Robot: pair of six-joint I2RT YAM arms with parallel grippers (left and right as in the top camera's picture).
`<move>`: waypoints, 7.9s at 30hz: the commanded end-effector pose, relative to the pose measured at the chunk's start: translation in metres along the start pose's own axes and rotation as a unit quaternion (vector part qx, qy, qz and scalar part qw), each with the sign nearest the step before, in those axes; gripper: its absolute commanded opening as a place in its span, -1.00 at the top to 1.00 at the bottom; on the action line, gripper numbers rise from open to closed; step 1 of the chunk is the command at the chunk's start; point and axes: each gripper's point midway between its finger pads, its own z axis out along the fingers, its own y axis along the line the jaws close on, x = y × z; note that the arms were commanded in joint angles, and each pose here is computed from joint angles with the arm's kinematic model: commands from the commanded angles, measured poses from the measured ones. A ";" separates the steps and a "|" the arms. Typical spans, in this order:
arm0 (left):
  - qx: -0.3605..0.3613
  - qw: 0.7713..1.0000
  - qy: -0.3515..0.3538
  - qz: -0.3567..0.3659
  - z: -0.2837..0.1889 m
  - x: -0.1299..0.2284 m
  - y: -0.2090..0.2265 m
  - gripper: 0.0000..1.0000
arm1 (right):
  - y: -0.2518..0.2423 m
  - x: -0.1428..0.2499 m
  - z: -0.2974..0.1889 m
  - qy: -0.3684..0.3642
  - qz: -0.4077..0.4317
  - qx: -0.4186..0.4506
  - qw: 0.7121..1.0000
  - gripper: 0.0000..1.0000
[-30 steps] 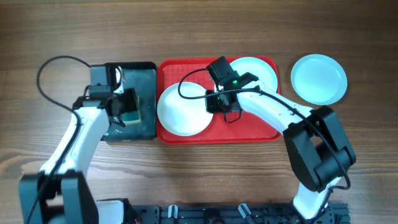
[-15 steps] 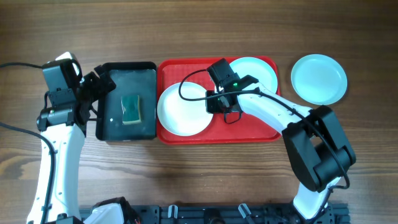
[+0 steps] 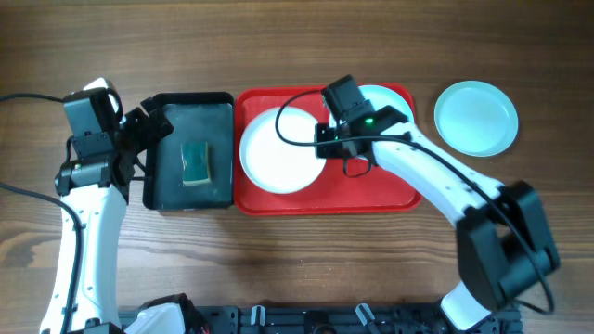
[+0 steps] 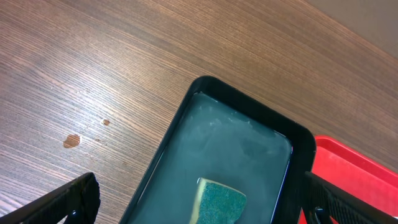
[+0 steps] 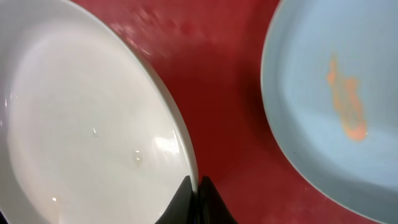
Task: Clean dirty plates on tray and stack at the side
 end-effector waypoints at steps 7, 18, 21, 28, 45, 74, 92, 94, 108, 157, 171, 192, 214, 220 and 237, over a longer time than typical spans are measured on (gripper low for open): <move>-0.001 1.000 -0.008 -0.005 -0.002 -0.006 -0.001 -1.00 | 0.020 -0.040 -0.032 -0.084 -0.001 -0.030 0.996 0.91; -0.001 1.000 -0.008 -0.005 -0.002 -0.006 -0.001 -1.00 | 0.060 -0.074 -0.026 -0.200 -0.024 -0.022 0.979 0.91; -0.001 1.000 -0.008 -0.005 -0.002 -0.006 -0.001 -1.00 | 0.078 -0.075 -0.002 -0.216 -0.036 -0.029 0.975 0.91; -0.001 1.000 -0.008 -0.005 -0.002 -0.006 -0.001 -1.00 | 0.112 -0.083 0.013 -0.289 -0.089 -0.016 0.953 0.91; -0.001 1.000 -0.008 -0.005 -0.002 -0.006 -0.001 -1.00 | 0.166 -0.134 -0.058 -0.474 -0.340 0.059 0.810 0.91; -0.001 1.000 -0.008 -0.005 -0.002 -0.006 -0.001 -1.00 | 0.208 -0.136 -0.114 -0.557 -0.482 0.163 0.656 0.91; -0.001 1.000 -0.008 -0.005 -0.002 -0.006 -0.001 -1.00 | 0.188 -0.120 -0.059 -0.477 -0.285 -0.012 0.831 0.91; -0.001 1.000 -0.008 -0.005 -0.002 -0.006 -0.001 -1.00 | 0.184 -0.114 -0.050 -0.456 -0.248 -0.029 0.854 0.91; -0.001 1.000 -0.008 -0.005 -0.002 -0.006 -0.001 -1.00 | 0.180 -0.092 -0.047 -0.363 -0.192 -0.112 0.905 0.91; -0.001 1.000 -0.008 -0.005 -0.002 -0.006 -0.001 -1.00 | -0.387 -0.004 -0.119 -0.111 0.475 0.227 0.843 0.04; -0.001 1.000 -0.008 -0.005 -0.002 -0.006 -0.001 -1.00 | -0.221 -0.049 -0.054 -0.035 0.128 0.064 0.989 -0.08; -0.001 1.000 -0.008 -0.005 -0.002 -0.006 -0.001 -1.00 | -0.136 -0.027 -0.004 -0.027 0.131 0.040 0.990 0.91; -0.001 1.000 -0.008 -0.005 -0.002 -0.006 -0.001 -1.00 | -0.060 -0.062 0.046 -0.147 0.044 0.069 0.986 0.85; -0.001 1.000 -0.008 -0.005 -0.002 -0.006 -0.001 -1.00 | -0.048 -0.044 0.063 -0.102 0.053 0.025 0.993 0.86; -0.001 1.000 -0.008 -0.005 -0.002 -0.006 -0.001 -1.00 | -0.040 -0.025 0.068 -0.061 0.119 0.003 0.991 0.87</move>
